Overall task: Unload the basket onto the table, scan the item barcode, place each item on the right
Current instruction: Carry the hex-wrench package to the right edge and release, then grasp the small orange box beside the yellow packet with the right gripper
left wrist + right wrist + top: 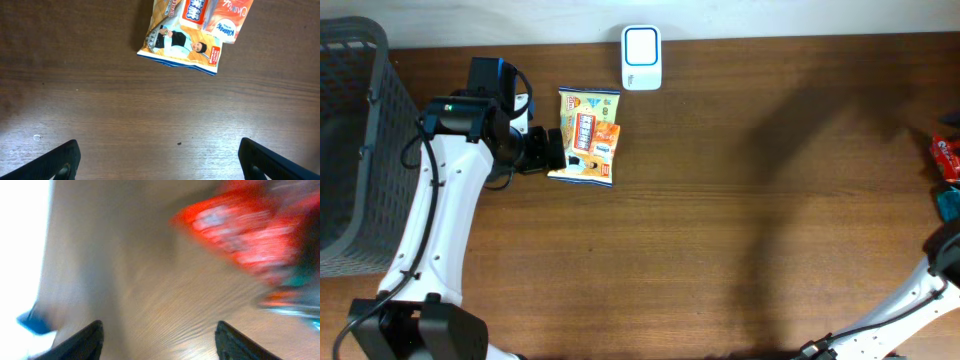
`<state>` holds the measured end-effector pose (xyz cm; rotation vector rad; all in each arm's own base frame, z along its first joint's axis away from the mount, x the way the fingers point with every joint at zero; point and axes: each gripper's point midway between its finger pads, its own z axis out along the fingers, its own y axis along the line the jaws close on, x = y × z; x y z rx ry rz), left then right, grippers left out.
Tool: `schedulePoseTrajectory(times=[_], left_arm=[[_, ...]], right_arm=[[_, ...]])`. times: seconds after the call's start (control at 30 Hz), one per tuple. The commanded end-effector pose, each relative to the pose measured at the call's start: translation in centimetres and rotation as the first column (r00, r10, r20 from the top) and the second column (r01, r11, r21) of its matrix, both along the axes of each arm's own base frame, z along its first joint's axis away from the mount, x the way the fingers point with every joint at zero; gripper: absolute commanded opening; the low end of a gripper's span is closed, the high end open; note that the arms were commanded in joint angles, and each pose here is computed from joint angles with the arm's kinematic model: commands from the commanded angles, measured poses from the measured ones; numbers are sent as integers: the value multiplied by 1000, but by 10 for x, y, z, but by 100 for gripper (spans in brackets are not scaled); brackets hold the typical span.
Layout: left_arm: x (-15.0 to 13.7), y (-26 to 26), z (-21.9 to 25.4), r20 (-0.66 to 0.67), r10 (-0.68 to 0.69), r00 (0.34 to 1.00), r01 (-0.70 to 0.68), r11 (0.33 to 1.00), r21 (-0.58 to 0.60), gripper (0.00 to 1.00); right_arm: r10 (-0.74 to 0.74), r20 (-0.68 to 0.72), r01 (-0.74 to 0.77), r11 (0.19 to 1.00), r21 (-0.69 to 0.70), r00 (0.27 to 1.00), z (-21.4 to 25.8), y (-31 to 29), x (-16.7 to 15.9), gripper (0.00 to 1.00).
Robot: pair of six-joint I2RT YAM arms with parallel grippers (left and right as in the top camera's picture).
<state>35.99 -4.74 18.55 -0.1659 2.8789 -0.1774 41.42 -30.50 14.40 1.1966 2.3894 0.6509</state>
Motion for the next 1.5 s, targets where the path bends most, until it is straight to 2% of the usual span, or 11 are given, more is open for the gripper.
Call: schedulePoseTrajectory(times=[0.0,0.23,0.5,0.63,0.9,0.93,0.97,1.0,1.17,1.3,1.47], left_arm=[[1,0,1,1,6,1000,-6,1000,-9,99],[1,0,1,1,6,1000,-6,1000,-9,99],[1,0,1,1,6,1000,-6,1000,-9,99],[1,0,1,1,6,1000,-6,1000,-9,99],[1,0,1,1,6,1000,-6,1000,-9,99],[1,0,1,1,6,1000,-6,1000,-9,99],[1,0,1,1,6,1000,-6,1000,-9,99],[0,0,1,1,6,1000,-6,1000,-9,99],[1,0,1,1,6,1000,-6,1000,-9,99],[1,0,1,1,6,1000,-6,1000,-9,99],[1,0,1,1,6,1000,-6,1000,-9,99]], right_arm=[[412,180,-414,910,-30,893,43,122,47,77],[882,17,-866,466,-180,471,2,418,88,86],[860,-22,-860,509,-9,510,-86,601,73,66],[776,-107,-775,629,64,621,-117,620,67,44],[763,-166,-761,642,91,624,-147,614,56,39],[760,-168,-756,647,96,628,-151,614,55,32],[761,-161,-758,645,97,628,-154,615,56,7],[766,-151,-760,641,108,624,-153,618,55,4],[874,176,-879,403,255,453,-104,620,58,4],[864,106,-843,442,306,492,-110,564,58,4],[900,131,-886,368,280,415,-109,590,44,4]])
